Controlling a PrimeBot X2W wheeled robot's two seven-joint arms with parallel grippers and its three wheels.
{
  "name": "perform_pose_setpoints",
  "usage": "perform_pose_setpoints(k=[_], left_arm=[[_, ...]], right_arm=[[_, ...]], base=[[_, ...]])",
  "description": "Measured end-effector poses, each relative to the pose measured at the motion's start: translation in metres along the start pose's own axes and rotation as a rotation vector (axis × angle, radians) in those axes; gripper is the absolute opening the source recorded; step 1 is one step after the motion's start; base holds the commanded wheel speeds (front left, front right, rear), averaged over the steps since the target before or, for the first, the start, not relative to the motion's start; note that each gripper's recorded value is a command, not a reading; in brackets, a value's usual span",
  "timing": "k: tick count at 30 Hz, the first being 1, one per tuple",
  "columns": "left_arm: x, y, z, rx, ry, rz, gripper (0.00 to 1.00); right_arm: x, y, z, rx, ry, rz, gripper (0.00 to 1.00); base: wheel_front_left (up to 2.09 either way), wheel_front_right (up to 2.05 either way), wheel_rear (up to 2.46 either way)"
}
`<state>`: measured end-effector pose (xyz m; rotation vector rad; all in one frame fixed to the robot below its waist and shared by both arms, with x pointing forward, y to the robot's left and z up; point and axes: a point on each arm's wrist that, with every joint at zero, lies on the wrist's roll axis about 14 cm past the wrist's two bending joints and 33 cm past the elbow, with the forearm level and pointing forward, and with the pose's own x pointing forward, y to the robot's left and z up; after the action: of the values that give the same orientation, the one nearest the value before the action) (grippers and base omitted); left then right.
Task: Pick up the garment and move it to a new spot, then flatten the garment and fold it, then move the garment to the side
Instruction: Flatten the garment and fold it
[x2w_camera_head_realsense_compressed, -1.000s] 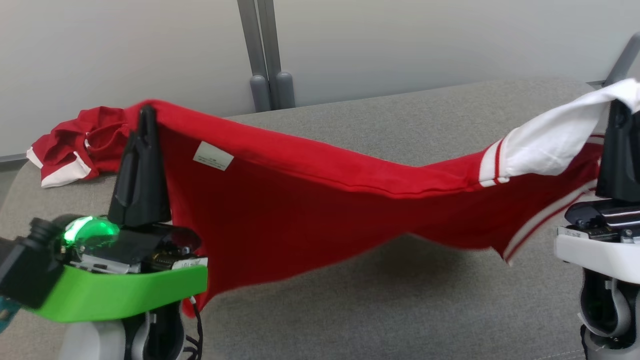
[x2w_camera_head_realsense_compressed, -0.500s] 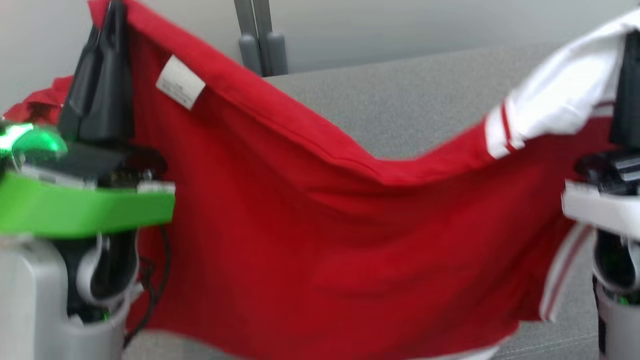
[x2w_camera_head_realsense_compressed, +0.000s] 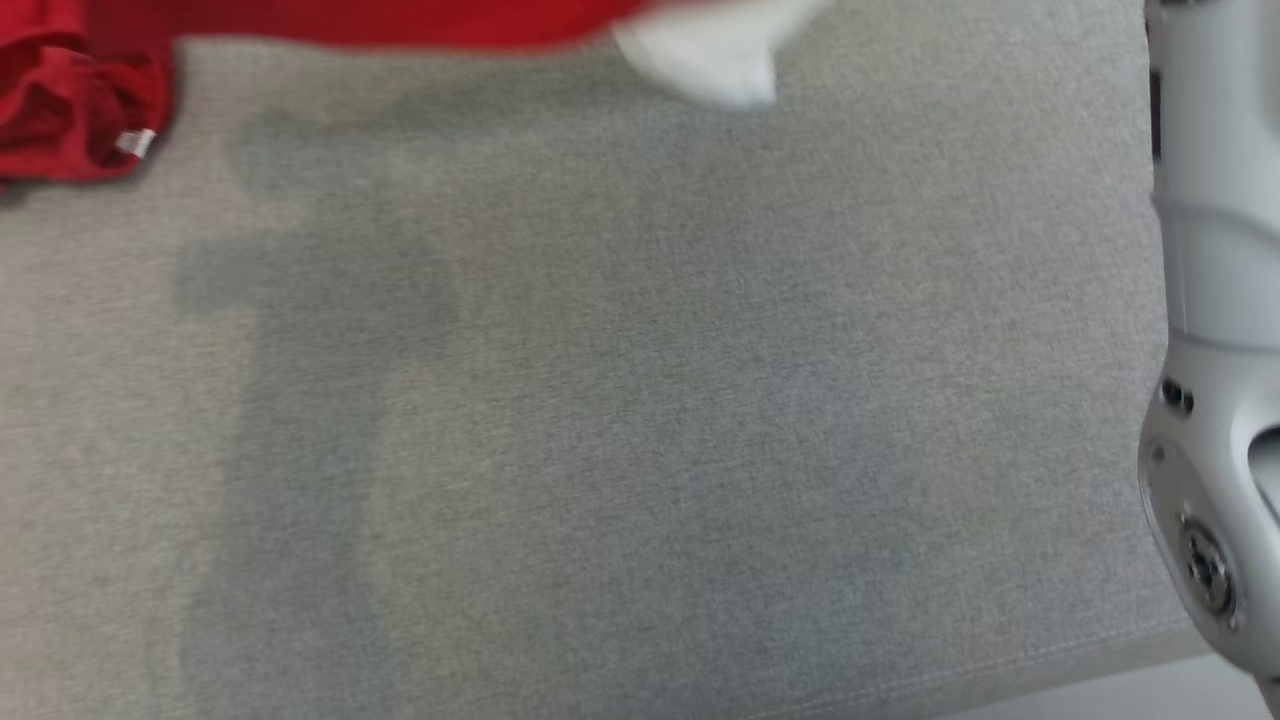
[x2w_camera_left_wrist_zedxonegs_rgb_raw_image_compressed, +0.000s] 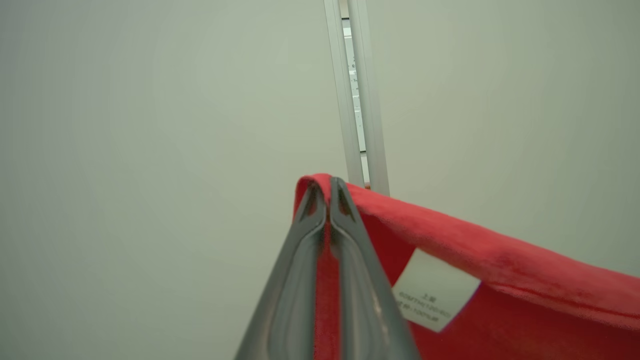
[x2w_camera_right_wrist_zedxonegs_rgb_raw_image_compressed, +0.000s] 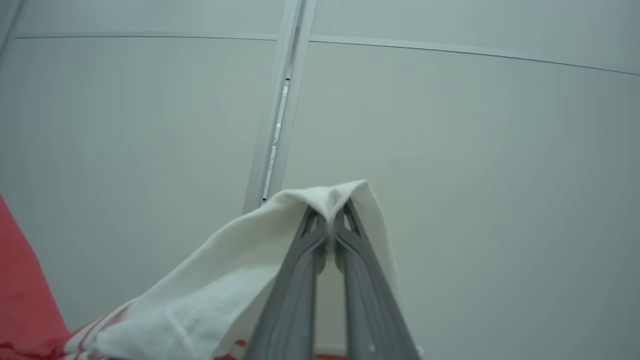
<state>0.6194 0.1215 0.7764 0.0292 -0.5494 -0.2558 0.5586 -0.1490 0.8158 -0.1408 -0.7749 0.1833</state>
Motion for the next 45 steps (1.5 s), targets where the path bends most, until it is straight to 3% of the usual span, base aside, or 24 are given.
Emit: perform_pose_setpoints(k=[3, 7, 15, 20, 24, 31, 45], left_arm=[[0.023, 0.013, -0.011, 0.022, -0.032, 0.039, 0.0], [0.031, 0.011, -0.06, -0.067, -0.015, 0.058, 0.0], [-0.025, 0.018, -0.227, -0.336, 0.254, 0.17, 0.0], [-0.061, 0.021, -0.281, -0.416, 0.339, 0.224, 0.0], [-0.076, 0.028, -0.286, -0.46, 0.337, 0.265, 0.0], [-0.093, 0.013, -0.258, -0.554, 0.295, 0.232, 0.0], [-0.247, -0.021, -0.227, -0.657, 0.473, 0.287, 0.0]], right_arm=[[0.015, -0.012, -0.014, -0.024, 0.013, -0.027, 0.0], [0.005, -0.006, -0.067, 0.019, 0.121, -0.008, 0.0], [-0.072, 0.029, -0.19, 0.131, 0.389, 0.04, 0.0], [-0.112, 0.043, -0.232, 0.176, 0.487, 0.041, 0.0], [-0.127, 0.048, -0.237, 0.214, 0.495, 0.023, 0.0], [-0.156, 0.056, -0.221, 0.279, 0.498, -0.009, 0.0], [-0.269, 0.045, -0.162, 0.397, 0.603, -0.156, 0.0]], base=[[0.0, 0.0, 0.0], [0.0, 0.0, 0.0], [0.0, 0.0, 0.0], [0.0, 0.0, 0.0], [0.0, 0.0, 0.0], [0.0, 0.0, 0.0], [0.0, 0.0, 0.0]])
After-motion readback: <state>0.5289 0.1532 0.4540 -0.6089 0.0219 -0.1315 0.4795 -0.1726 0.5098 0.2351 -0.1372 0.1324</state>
